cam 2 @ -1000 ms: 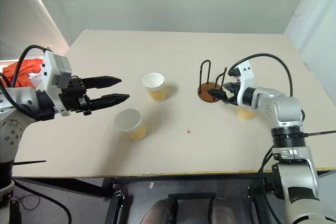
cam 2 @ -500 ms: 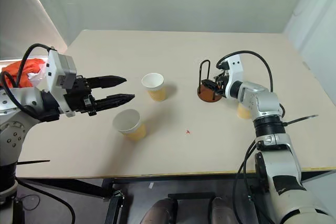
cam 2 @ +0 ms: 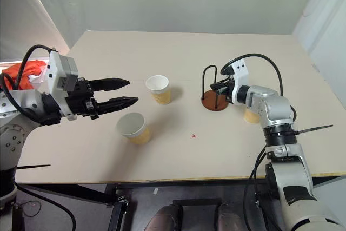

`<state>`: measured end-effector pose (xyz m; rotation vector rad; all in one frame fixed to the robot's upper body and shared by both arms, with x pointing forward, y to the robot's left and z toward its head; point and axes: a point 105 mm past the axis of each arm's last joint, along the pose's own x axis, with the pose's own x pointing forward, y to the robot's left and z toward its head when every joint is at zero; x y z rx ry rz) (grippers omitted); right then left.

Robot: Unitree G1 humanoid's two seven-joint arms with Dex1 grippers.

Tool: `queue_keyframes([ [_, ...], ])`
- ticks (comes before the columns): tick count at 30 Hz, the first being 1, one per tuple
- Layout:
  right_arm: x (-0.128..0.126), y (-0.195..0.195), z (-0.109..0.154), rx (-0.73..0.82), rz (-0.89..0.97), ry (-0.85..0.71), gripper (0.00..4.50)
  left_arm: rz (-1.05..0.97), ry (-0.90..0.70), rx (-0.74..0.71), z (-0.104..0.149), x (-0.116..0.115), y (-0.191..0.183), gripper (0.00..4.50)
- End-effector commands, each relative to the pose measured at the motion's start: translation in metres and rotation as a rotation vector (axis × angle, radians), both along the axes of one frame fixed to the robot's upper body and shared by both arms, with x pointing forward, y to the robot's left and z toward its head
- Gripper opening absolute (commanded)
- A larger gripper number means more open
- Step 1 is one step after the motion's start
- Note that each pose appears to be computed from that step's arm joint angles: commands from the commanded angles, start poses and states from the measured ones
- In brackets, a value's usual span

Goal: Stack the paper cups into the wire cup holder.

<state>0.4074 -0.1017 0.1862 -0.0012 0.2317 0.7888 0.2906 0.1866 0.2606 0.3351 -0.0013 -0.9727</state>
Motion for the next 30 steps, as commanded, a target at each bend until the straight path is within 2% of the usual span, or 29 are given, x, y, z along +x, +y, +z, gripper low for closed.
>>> queue_keyframes([
  [1, -0.020, 0.012, 0.020, 0.041, 0.126, -0.067, 0.01, -0.070, -0.029, 0.026, 0.013, -0.007, -0.005, 3.05],
  [6, -0.060, 0.022, 0.022, 0.033, 0.327, -0.100, 0.01, -0.237, 0.013, 0.028, 0.025, -0.029, -0.006, 3.05],
  [9, -0.086, 0.028, 0.016, 0.002, 0.461, -0.081, 0.01, -0.351, 0.123, 0.098, 0.011, -0.048, -0.007, 3.05],
  [11, -0.097, 0.031, 0.012, -0.017, 0.527, -0.068, 0.01, -0.369, 0.164, 0.131, 0.005, -0.051, -0.004, 3.05],
  [19, -0.102, 0.038, -0.002, -0.039, 0.579, -0.044, 0.01, -0.405, 0.227, 0.115, -0.012, -0.057, -0.012, 3.05],
  [26, -0.103, 0.042, -0.011, -0.099, 0.606, -0.018, 0.01, -0.383, 0.222, 0.103, -0.014, -0.057, -0.014, 3.05],
  [28, -0.105, 0.043, -0.011, -0.106, 0.635, -0.015, 0.71, -0.379, 0.219, 0.103, -0.014, -0.057, -0.015, 3.05],
  [30, -0.107, 0.042, -0.012, -0.120, 0.662, -0.010, 1.23, -0.376, 0.215, 0.102, -0.014, -0.057, -0.016, 3.05],
])
